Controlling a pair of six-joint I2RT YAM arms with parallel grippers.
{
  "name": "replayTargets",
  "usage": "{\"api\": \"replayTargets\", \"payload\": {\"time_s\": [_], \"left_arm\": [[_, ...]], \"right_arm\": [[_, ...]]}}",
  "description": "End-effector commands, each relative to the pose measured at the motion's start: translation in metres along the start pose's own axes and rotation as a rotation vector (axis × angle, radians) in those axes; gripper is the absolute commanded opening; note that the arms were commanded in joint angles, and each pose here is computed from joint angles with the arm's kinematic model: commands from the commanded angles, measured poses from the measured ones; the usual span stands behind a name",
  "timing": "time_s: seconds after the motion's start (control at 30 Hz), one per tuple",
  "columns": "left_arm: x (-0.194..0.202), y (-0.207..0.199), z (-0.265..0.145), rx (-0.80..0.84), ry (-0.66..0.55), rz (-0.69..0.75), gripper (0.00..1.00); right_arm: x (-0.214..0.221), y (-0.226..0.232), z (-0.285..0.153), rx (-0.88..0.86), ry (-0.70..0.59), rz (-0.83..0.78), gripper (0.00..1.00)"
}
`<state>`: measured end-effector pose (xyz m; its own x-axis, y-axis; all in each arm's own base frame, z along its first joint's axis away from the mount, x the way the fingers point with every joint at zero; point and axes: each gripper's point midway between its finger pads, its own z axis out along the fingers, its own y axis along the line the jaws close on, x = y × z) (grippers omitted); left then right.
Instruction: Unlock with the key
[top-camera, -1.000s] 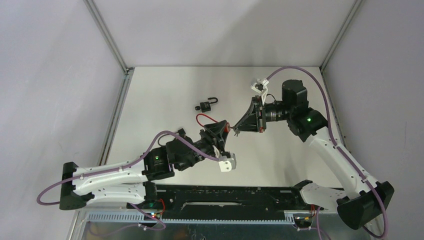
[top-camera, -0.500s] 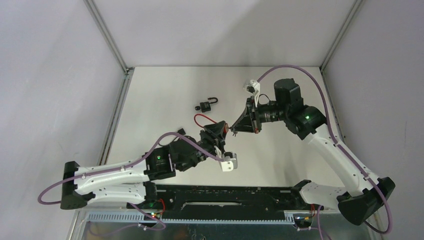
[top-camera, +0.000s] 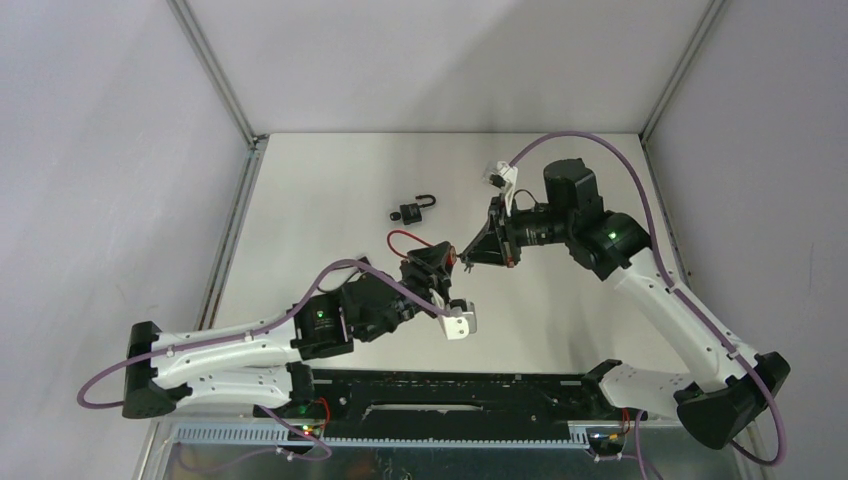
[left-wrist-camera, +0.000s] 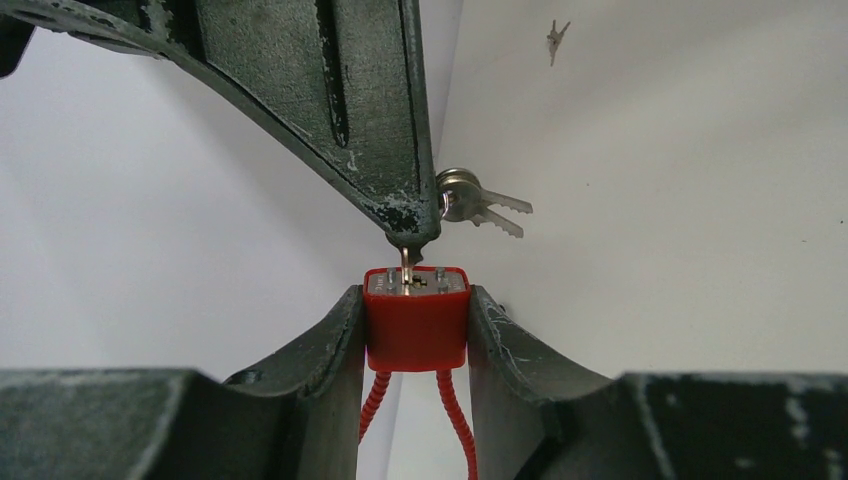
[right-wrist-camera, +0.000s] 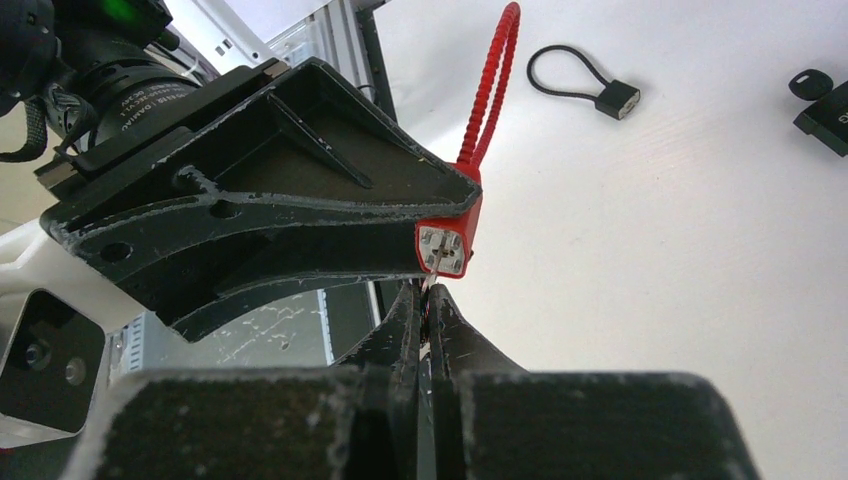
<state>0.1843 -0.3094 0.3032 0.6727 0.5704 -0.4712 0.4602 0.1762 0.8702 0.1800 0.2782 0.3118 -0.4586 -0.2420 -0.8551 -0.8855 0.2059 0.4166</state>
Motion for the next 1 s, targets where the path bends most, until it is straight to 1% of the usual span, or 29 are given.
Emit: {"api": "replayTargets", "payload": {"time_s": [0.0, 0.1, 0.47, 0.6, 0.77, 0.97], "left_arm": [[-0.063, 0.058, -0.008, -0.125, -0.23, -0.108, 0.0], [-0.065, 0.063, -0.007, -0.136, -0.231, -0.128, 0.0], [-0.088, 0.065, -0.003, -0.107, -0.28, -0.117, 0.0], [-0.097, 0.066, -0.003, -0.097, -0.306, -0.126, 0.0], [-0.106, 0.062, -0.006, -0.072, -0.339, -0.134, 0.0], [-0.118, 0.058, -0.012, -0.039, -0.384, -0.141, 0.0]], "right_arm": [[-0.01, -0.013, 0.008, 0.051, -0.019, -0.044, 0.0], [-0.008, -0.017, 0.011, 0.071, -0.013, -0.041, 0.0], [-0.005, -0.021, 0.025, 0.052, 0.005, -0.01, 0.0], [-0.005, -0.018, 0.033, 0.002, 0.01, 0.014, 0.0], [-0.02, -0.006, 0.038, -0.066, -0.056, -0.035, 0.0], [-0.023, -0.001, 0.05, -0.121, -0.062, -0.05, 0.0]]}}
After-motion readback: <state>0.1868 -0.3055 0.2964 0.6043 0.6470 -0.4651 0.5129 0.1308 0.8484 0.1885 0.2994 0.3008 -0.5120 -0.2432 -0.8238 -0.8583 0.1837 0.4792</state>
